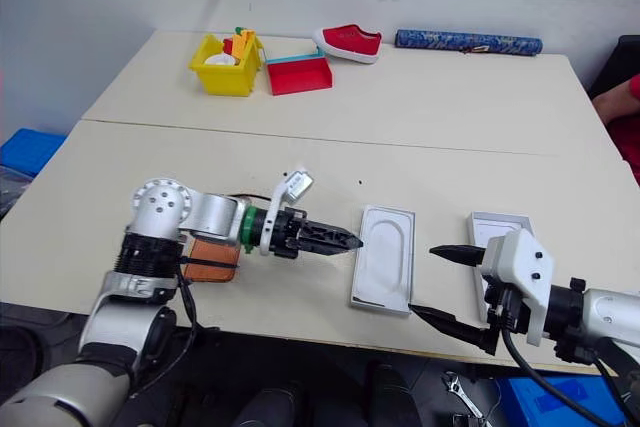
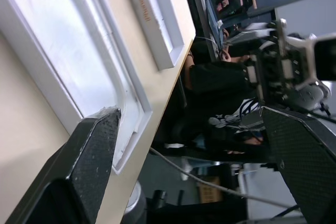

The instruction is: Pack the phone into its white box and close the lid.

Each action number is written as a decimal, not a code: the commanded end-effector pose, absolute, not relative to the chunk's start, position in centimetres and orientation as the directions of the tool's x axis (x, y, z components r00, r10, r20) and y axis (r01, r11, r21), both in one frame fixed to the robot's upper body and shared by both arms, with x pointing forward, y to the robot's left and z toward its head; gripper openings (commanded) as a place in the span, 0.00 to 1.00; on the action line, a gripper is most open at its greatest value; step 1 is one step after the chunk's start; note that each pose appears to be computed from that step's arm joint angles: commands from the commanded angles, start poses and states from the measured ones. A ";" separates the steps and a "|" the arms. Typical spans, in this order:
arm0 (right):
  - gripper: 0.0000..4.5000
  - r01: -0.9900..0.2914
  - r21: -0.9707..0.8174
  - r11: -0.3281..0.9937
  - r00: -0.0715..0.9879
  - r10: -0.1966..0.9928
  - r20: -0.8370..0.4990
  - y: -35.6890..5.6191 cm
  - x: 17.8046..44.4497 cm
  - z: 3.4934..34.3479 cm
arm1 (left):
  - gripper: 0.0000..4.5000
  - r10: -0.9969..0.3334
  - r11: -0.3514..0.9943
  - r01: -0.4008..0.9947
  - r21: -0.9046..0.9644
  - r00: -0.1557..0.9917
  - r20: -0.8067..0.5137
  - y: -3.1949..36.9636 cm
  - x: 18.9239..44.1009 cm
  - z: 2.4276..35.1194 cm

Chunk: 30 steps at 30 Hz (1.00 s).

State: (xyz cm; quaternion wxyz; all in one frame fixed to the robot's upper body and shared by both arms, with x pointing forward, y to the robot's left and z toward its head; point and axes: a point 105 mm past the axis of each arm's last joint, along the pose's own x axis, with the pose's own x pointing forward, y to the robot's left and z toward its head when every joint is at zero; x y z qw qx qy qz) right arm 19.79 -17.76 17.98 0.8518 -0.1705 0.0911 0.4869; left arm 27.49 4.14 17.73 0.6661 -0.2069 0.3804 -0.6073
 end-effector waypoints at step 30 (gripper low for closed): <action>0.01 -0.965 -0.259 0.031 0.141 0.897 -0.418 -3.8 28.1 13.7 | 1.00 -0.729 0.684 0.411 -0.602 0.400 -0.556 27.0 29.5 13.1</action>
